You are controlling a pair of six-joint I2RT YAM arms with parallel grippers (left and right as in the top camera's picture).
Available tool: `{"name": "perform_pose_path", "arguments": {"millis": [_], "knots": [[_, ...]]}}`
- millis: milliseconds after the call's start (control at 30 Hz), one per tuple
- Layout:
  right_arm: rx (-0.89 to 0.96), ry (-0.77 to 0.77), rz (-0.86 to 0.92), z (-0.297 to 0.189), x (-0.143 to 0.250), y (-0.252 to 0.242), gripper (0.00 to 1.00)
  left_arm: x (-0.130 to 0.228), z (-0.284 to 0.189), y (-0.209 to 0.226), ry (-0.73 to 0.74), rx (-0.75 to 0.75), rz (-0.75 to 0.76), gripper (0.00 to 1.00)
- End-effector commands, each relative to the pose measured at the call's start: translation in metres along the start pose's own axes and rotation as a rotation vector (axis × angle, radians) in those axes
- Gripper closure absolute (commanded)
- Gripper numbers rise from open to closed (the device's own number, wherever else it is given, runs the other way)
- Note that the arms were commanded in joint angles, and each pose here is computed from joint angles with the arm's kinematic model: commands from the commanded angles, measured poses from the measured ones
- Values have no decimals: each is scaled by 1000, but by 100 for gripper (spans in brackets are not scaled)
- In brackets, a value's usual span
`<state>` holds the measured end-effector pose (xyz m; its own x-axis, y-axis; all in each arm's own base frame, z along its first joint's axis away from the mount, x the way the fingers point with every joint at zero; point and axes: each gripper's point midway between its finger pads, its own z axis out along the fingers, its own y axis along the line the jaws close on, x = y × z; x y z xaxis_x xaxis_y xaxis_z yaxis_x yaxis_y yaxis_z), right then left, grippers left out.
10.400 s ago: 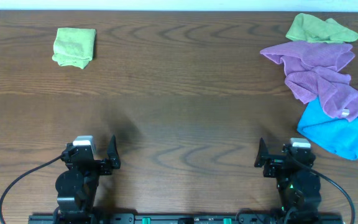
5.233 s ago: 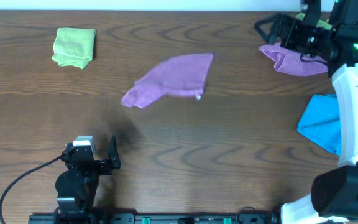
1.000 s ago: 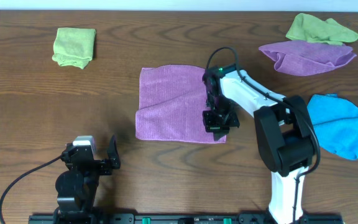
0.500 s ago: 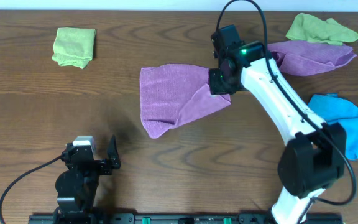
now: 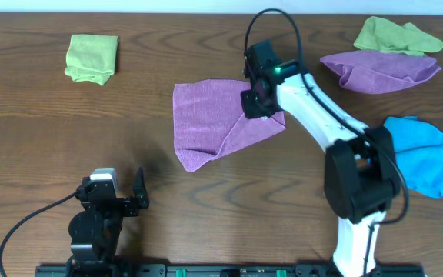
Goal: Fold the cloth
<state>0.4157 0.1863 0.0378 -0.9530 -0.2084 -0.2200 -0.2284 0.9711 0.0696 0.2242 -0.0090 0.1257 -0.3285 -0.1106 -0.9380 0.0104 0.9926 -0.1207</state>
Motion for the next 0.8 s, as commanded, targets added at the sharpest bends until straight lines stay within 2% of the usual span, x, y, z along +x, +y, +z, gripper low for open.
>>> {"name": "perform_pose_path", "arguments": {"millis": [0, 133, 300, 433, 767], "knots": [[-7, -27, -65, 6, -9, -12, 67, 10, 3, 5, 20, -21, 16, 5], [-65, -89, -165, 5, -26, -19, 55, 10, 3, 5, 20, -21, 16, 5], [-196, -122, -236, 2, -32, -22, 51, 10, 3, 5, 21, -21, 16, 5], [-293, -129, -301, -2, -29, -13, 51, 10, 3, 5, 21, -21, 16, 5], [-345, -76, -358, 7, -13, -6, 53, 10, 3, 5, 21, -21, 16, 5]]}}
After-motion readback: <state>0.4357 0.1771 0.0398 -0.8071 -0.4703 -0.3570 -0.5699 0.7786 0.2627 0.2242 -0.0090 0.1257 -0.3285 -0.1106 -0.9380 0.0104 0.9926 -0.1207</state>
